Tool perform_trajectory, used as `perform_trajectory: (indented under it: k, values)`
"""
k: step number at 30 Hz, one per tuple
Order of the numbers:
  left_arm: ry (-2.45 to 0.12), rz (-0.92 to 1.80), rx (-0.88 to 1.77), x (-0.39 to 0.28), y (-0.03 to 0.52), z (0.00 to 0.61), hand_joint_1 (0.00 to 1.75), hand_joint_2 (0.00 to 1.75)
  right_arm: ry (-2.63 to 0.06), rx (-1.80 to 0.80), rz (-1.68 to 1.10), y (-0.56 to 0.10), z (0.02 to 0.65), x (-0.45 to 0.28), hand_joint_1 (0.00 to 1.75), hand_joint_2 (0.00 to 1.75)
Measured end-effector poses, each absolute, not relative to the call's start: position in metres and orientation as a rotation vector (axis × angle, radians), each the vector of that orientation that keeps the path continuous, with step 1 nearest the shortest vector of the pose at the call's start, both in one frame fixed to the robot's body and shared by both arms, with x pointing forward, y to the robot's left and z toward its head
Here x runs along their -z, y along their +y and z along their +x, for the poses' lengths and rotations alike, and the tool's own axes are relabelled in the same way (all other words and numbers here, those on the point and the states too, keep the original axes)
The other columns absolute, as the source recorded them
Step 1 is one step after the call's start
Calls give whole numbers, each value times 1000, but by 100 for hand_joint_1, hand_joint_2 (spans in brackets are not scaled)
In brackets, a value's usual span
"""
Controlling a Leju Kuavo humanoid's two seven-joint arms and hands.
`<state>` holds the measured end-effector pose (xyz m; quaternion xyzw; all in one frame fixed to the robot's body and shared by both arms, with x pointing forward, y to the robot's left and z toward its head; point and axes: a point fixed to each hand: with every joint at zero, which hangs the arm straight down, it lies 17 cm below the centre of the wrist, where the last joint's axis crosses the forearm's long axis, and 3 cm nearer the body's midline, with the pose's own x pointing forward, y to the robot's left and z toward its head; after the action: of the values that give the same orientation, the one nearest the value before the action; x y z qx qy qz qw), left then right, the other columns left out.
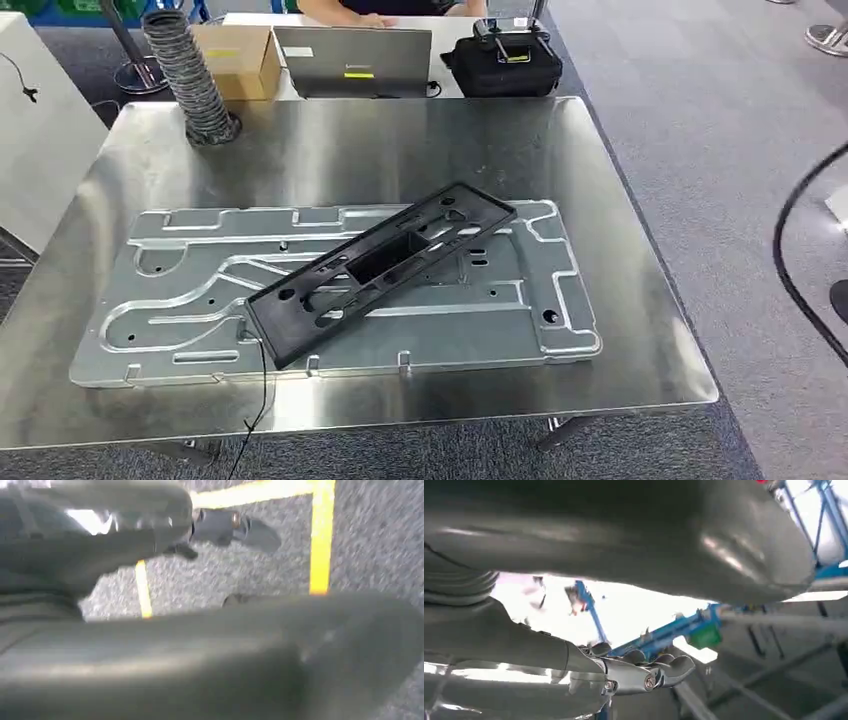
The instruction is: Take the parts from the cabinet and place them on the table.
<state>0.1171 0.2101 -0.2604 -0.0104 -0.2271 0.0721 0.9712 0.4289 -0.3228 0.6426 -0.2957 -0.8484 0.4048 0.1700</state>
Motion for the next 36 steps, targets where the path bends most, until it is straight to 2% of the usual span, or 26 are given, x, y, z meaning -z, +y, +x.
perform_trajectory:
  k: [5,11,17,23,36]
  values:
    - [-449,-26,-146,260,205,116,0,0,-2407,-1111,-940,-366,378,-651,0,0]
    - [-412,-44,-148,262,200,112,0,0,-2440,-1184,-895,-380,312,-600,0,0]
    - [-399,-51,-168,263,200,112,0,0,-2535,-1084,-958,-401,241,-567,0,0]
    - [-419,-51,-178,261,201,117,0,0,-2510,-1031,-1035,-419,188,-538,0,0]
    - [-437,-39,-225,260,205,123,0,0,-2452,-850,-1153,-443,183,-503,0,0]
